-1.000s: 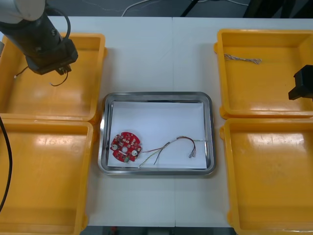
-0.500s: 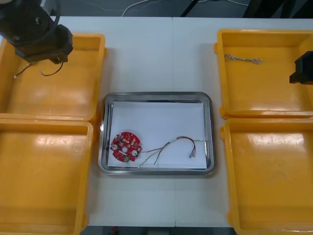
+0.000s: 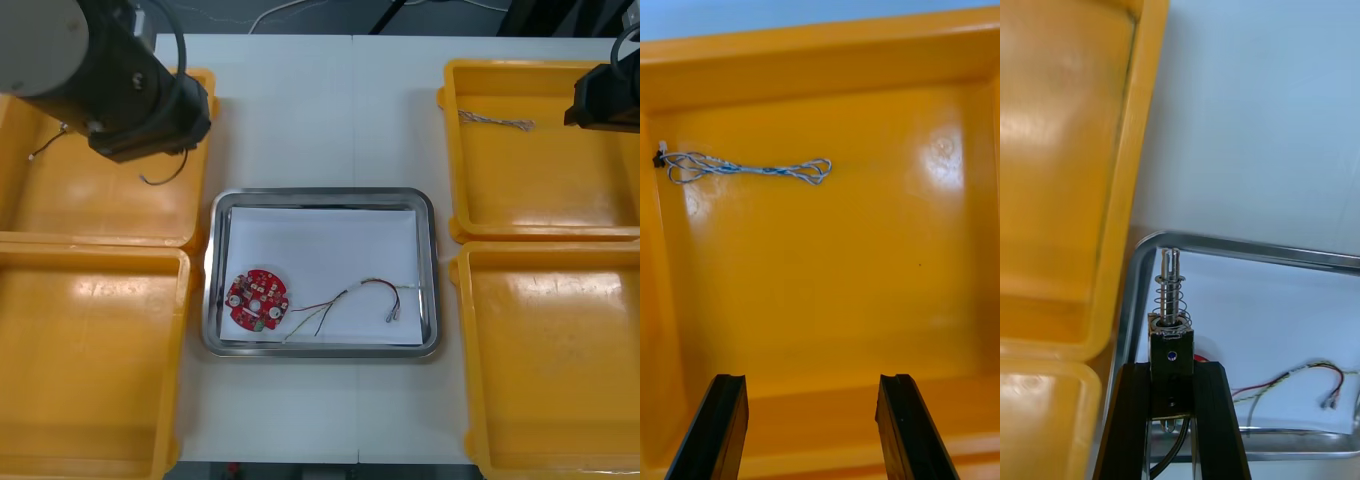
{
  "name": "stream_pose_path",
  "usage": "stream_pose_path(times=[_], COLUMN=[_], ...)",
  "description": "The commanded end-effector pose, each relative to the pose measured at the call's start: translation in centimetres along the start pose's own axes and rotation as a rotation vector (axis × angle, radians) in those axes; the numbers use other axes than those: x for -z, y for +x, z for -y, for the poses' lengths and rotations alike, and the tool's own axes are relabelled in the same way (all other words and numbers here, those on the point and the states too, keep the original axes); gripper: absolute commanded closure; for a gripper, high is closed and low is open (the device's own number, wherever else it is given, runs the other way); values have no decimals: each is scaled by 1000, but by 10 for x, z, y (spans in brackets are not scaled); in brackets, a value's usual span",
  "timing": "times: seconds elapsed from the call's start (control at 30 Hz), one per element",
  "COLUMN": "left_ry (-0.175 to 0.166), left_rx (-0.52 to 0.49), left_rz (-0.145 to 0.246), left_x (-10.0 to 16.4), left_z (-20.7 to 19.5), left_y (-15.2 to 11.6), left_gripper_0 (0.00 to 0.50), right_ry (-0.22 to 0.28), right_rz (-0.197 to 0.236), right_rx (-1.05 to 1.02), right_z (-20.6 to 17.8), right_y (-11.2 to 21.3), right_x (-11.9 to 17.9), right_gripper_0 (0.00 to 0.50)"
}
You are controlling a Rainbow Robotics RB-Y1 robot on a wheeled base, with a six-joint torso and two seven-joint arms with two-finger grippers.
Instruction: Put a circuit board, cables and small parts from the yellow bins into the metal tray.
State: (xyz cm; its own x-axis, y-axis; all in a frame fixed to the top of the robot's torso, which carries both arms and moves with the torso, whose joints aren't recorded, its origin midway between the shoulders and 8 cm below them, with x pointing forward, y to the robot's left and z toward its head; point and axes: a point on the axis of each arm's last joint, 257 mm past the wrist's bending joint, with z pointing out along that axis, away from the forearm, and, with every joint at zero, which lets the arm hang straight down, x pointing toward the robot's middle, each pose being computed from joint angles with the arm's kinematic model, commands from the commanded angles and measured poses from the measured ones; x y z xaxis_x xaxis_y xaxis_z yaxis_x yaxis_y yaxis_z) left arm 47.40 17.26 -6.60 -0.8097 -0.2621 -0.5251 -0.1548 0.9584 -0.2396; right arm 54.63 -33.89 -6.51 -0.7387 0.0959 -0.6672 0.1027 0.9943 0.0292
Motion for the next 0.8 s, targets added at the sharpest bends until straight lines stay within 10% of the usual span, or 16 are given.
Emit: stream_pose_path(times=[0.03,0.33,0.8], left_ry=[-18,-93,-29], left_rx=[-75,-45,-56], left_rz=[-51,-100,-83], left_x=[-15,-38,-78], left_z=[12,14,41], left_y=[49,95,101], left_gripper_0=[500,500,500], right_ry=[-43,-91,-127], right_rz=[79,159,287], right_rx=[49,81,146], right_z=[-27,-34,-45], right_y=[-35,-75,-105], right_x=[-3,-34,-87], right_gripper_0=[0,0,0])
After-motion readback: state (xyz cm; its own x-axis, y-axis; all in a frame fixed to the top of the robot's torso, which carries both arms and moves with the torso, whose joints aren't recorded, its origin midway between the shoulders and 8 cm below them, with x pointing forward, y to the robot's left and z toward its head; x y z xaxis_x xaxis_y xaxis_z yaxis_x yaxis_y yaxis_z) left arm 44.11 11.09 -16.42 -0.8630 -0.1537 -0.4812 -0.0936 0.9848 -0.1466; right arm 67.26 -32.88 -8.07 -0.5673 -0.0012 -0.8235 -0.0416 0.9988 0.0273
